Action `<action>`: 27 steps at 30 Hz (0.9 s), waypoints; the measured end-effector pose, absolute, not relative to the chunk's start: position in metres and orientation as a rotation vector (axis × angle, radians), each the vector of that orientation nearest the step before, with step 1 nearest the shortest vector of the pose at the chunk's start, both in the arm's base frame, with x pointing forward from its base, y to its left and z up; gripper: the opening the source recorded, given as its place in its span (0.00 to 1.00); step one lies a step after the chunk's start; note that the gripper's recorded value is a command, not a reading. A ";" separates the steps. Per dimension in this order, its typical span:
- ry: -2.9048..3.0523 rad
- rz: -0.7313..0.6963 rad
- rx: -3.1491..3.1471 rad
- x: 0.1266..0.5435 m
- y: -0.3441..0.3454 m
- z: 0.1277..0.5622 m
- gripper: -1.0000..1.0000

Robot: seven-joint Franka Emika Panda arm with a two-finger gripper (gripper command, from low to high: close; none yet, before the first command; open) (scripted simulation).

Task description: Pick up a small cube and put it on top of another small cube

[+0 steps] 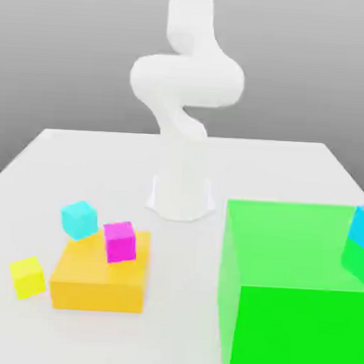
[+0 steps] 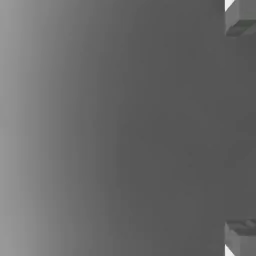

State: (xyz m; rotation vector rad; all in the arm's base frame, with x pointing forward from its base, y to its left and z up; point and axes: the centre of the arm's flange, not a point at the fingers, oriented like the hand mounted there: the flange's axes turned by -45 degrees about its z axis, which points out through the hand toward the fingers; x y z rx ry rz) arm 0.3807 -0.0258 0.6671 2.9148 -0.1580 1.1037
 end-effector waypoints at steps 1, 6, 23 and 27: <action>-0.217 1.051 2.920 0.393 -0.038 0.647 0.50; -0.492 0.809 2.928 0.432 -0.105 0.549 0.50; -1.423 0.037 2.792 0.334 -0.283 0.208 0.50; -1.458 0.003 2.783 0.326 -0.285 0.159 0.50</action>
